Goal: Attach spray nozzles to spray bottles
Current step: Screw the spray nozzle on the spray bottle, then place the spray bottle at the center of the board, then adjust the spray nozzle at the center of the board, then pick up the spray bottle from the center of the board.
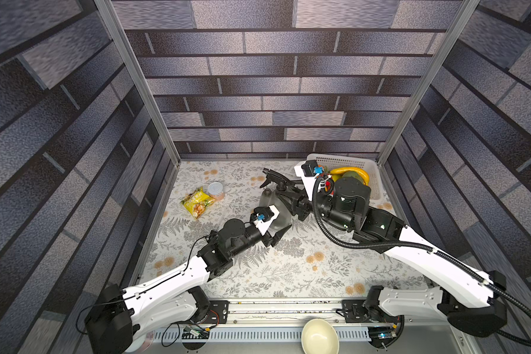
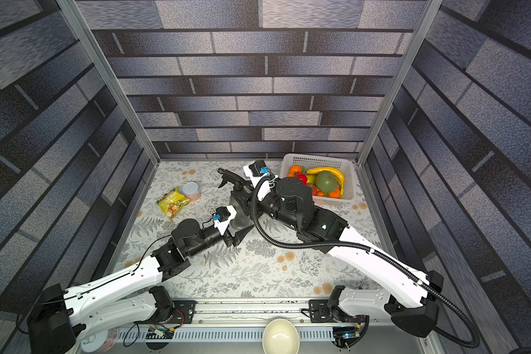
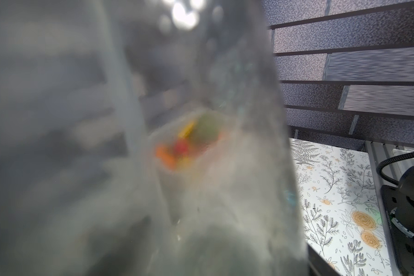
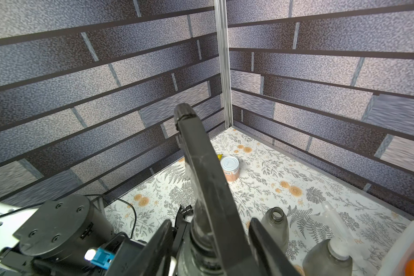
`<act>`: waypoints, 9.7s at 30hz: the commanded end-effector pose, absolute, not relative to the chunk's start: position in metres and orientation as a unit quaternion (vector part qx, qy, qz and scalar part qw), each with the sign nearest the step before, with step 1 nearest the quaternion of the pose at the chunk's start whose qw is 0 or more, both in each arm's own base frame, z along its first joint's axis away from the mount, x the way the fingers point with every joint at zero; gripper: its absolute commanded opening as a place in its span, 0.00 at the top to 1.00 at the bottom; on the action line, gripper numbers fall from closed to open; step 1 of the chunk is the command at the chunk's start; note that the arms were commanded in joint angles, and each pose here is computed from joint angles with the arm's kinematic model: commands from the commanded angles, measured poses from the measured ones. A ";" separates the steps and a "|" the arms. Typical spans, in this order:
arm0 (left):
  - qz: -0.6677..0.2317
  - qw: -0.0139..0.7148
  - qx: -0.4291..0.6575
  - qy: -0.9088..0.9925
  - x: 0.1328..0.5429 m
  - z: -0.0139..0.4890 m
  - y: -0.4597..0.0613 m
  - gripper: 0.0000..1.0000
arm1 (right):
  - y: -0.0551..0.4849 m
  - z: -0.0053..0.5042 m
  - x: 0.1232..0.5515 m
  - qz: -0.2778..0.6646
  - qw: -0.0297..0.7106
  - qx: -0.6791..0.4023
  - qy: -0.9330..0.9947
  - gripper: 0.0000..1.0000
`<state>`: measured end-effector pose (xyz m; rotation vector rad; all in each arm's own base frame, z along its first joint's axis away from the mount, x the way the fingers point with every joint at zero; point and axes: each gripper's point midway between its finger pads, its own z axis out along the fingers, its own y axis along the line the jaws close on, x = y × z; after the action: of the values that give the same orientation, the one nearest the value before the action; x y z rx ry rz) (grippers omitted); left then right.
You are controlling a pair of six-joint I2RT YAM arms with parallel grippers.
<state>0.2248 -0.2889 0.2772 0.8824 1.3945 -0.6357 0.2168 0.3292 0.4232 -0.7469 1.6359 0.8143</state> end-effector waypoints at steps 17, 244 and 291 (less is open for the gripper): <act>-0.288 0.649 0.386 0.589 0.220 0.293 -0.289 0.23 | 0.348 0.417 0.214 0.367 0.521 -0.347 0.688 0.72; -0.280 0.513 -0.219 0.781 0.251 0.232 -0.049 0.01 | 0.403 0.150 0.407 0.057 0.339 -0.248 0.906 0.11; -0.306 0.525 -0.156 0.779 0.262 0.250 -0.068 0.01 | 0.397 0.184 0.382 0.153 0.379 -0.254 0.877 0.37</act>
<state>0.2590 -0.0602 0.2328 -0.4533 1.9002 -0.7027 0.3855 0.3984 0.1330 -0.6864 2.3231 0.3045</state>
